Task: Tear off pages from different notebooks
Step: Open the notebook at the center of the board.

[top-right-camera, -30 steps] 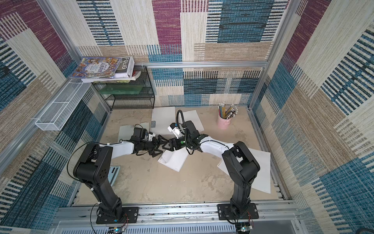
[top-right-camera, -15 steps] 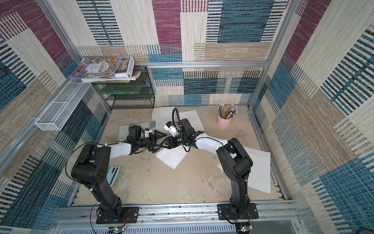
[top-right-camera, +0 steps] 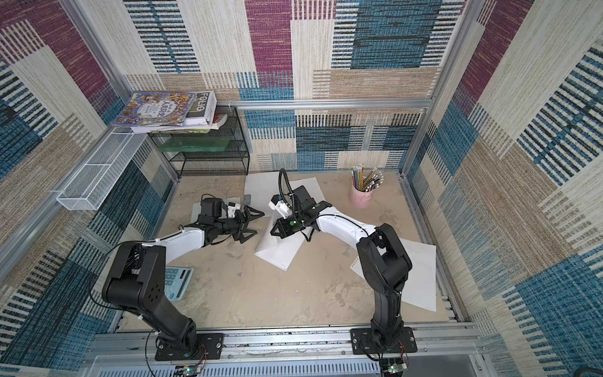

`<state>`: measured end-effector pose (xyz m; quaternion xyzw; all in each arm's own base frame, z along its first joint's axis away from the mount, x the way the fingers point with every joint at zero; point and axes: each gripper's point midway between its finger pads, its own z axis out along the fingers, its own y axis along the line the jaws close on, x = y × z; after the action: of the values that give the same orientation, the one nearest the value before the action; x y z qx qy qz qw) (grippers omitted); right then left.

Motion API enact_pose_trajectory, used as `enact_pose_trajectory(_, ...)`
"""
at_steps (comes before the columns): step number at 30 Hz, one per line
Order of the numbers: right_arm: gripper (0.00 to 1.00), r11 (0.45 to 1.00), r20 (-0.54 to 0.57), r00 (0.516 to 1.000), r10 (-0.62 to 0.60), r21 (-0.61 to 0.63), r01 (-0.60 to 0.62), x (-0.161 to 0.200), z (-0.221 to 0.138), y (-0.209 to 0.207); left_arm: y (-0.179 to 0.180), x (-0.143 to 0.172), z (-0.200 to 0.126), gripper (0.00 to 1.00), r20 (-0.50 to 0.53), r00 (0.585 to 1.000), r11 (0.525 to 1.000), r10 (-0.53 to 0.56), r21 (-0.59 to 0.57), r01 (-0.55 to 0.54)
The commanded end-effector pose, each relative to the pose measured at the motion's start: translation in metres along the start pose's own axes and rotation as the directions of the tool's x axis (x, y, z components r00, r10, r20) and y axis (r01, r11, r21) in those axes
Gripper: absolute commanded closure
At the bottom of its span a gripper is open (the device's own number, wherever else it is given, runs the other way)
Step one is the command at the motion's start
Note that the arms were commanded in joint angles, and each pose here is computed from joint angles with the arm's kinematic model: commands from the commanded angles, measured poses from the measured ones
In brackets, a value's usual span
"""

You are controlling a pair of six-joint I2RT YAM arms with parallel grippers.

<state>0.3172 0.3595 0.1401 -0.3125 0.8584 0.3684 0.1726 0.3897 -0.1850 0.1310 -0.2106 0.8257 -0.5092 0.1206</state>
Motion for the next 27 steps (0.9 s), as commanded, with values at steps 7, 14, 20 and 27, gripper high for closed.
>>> enact_pose_trajectory(7,0.94,0.952,-0.226,0.973,-0.045,0.286,0.11,0.036,-0.03,-0.017,0.0,0.009,-0.008,0.0,0.021,0.998,0.989,0.051,-0.142,-0.048)
enact_pose_trajectory(14,0.89,0.928,-0.262,0.951,-0.166,0.283,0.24,0.014,-0.009,0.017,-0.012,0.021,-0.008,0.0,0.043,0.999,0.997,0.02,-0.07,-0.017)
enact_pose_trajectory(20,0.84,0.941,-0.243,0.947,-0.209,0.212,0.262,0.002,0.014,0.039,-0.024,0.021,-0.018,0.01,0.085,0.996,0.999,0.022,-0.037,-0.019)
enact_pose_trajectory(27,0.63,0.959,-0.16,0.955,-0.25,0.094,0.267,-0.009,0.026,0.067,-0.003,0.024,-0.011,0.03,0.054,0.998,0.998,-0.032,-0.059,0.035)
